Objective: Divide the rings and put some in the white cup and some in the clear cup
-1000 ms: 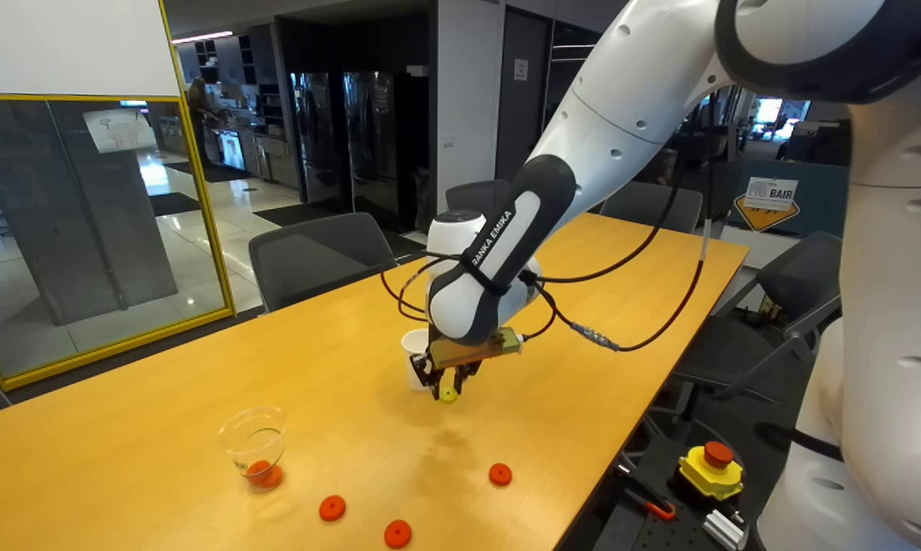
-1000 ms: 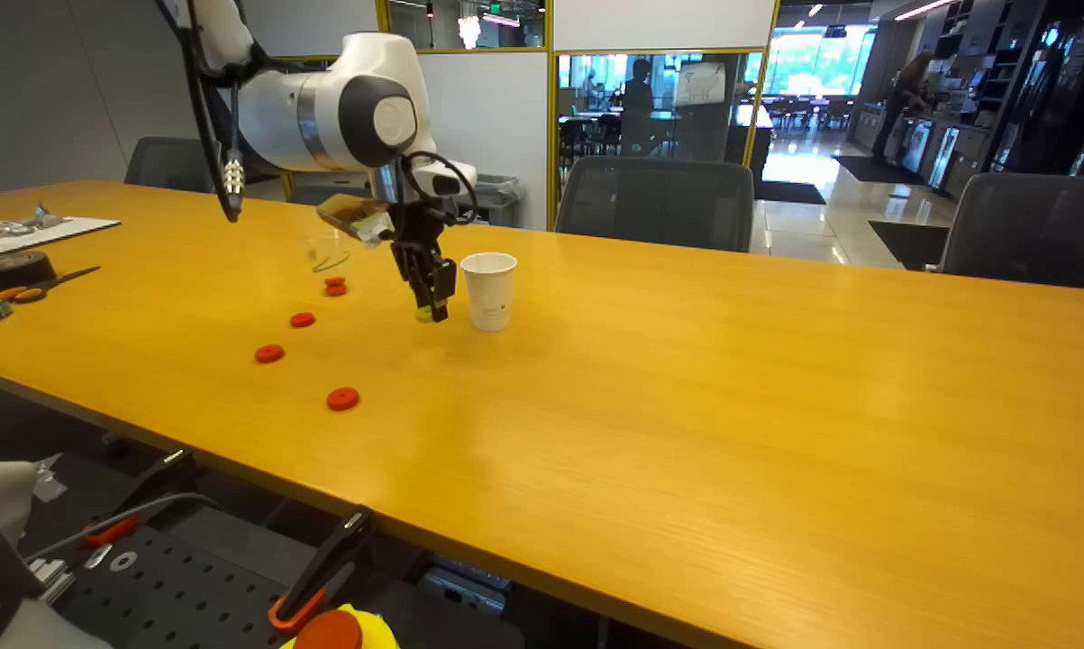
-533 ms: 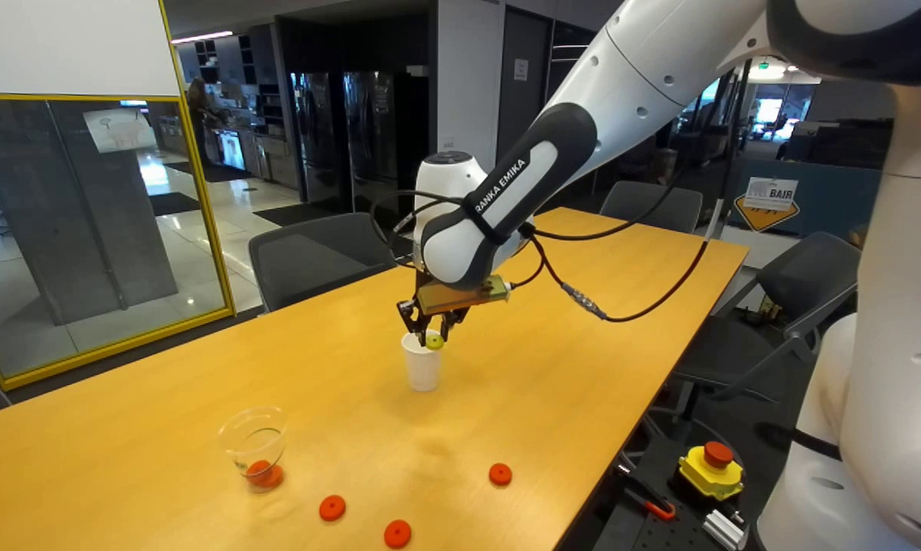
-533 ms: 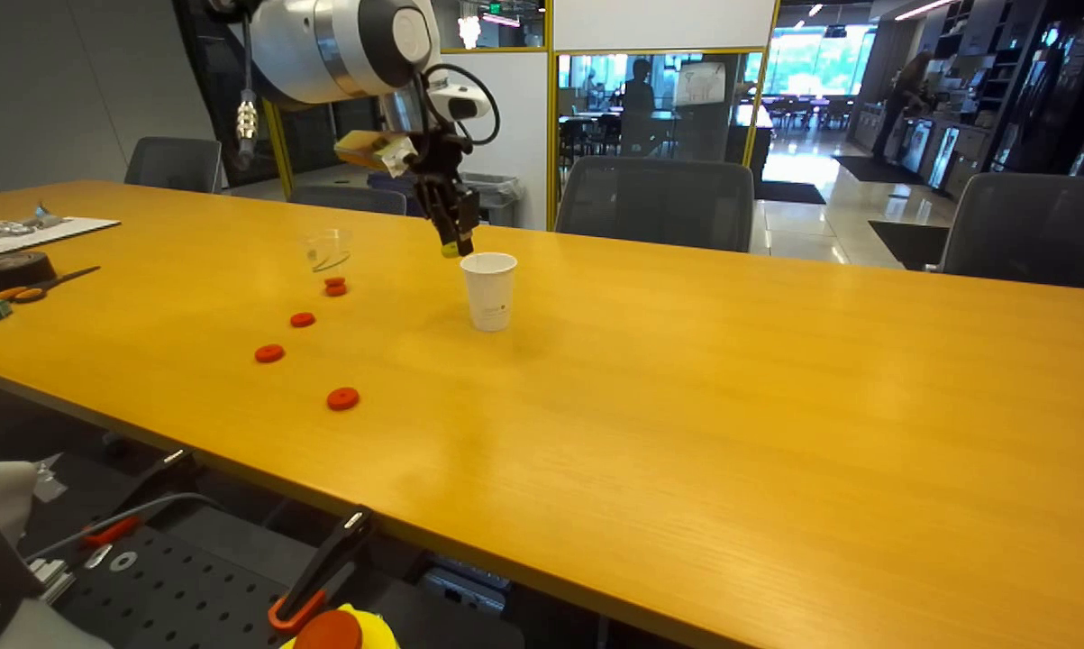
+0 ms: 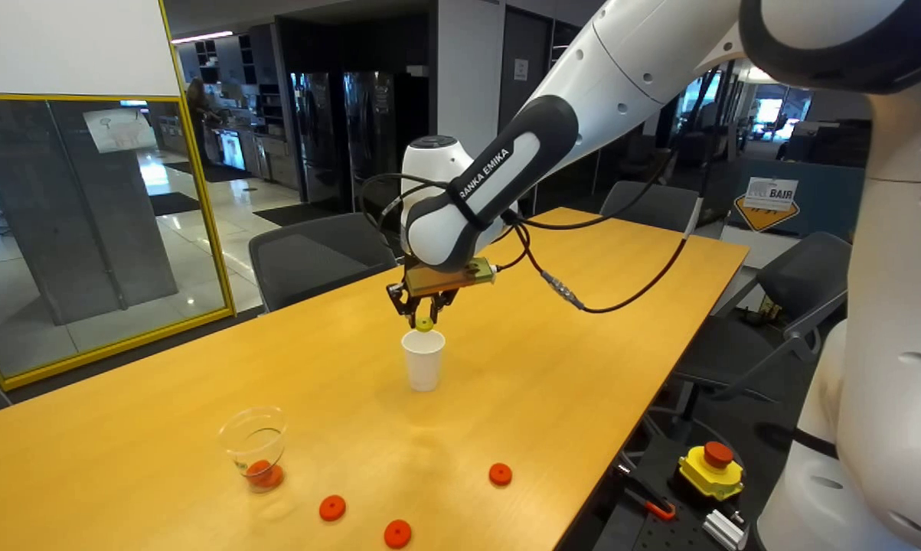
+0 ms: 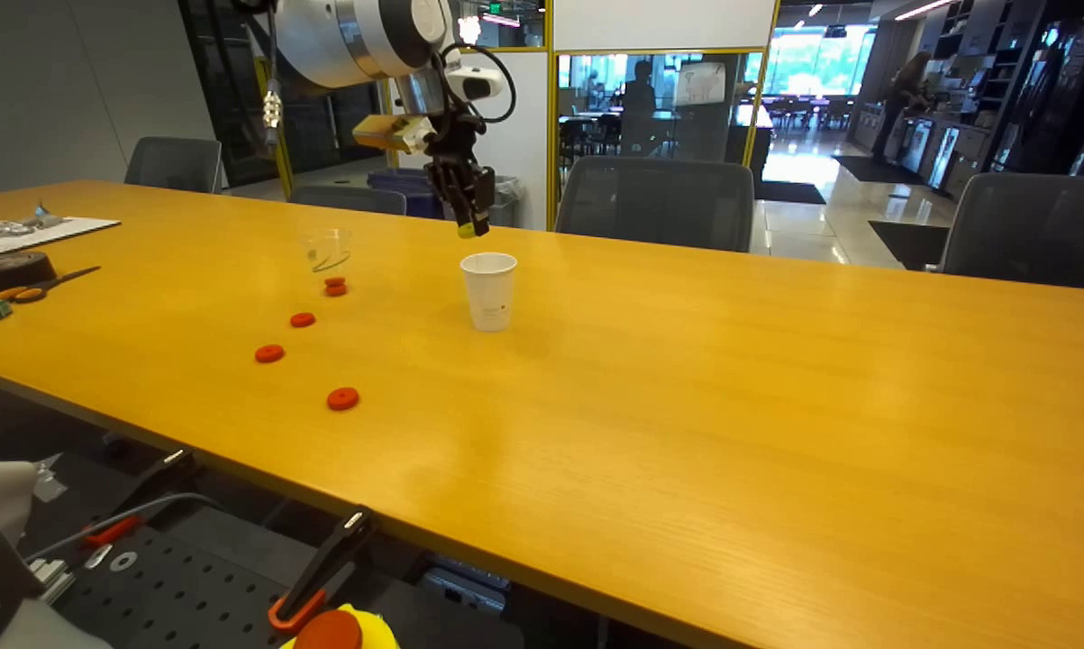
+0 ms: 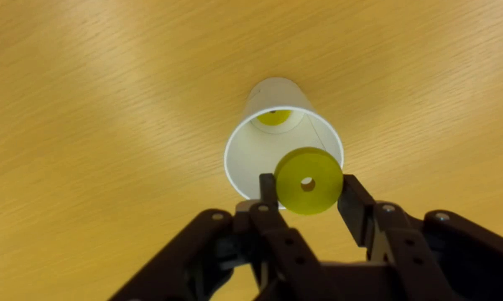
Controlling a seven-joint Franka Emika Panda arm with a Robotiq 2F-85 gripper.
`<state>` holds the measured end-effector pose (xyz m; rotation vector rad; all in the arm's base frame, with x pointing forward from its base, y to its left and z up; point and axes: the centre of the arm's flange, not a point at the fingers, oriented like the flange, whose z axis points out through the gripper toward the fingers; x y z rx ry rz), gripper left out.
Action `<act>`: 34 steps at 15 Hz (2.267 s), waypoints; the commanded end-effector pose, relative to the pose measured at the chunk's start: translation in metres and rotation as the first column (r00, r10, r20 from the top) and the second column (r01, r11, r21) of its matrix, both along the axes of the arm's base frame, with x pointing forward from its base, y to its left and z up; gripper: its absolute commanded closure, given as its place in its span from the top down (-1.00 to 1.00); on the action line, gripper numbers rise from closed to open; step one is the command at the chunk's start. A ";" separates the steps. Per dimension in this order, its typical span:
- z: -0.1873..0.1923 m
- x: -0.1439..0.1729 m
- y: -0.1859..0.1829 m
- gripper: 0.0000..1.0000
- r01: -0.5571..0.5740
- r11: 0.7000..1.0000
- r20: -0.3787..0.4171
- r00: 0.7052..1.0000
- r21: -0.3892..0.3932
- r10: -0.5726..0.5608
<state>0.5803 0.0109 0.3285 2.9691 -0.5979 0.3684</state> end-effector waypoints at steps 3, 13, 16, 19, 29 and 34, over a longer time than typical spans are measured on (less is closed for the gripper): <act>-0.014 0.033 -0.012 -0.57 0.000 1.000 -0.023 1.000 -0.008 -0.001; -0.032 0.039 -0.015 0.79 0.006 1.000 -0.061 0.998 -0.011 -0.006; -0.020 0.028 -0.009 1.00 0.003 1.000 -0.057 0.998 -0.015 -0.004; -0.005 0.006 0.010 1.00 -0.023 1.000 -0.052 0.998 -0.006 0.022; -0.030 -0.077 0.160 1.00 -0.293 0.955 -0.106 0.949 0.037 0.296; -0.054 -0.088 0.218 1.00 -0.393 0.918 -0.109 0.911 0.062 0.397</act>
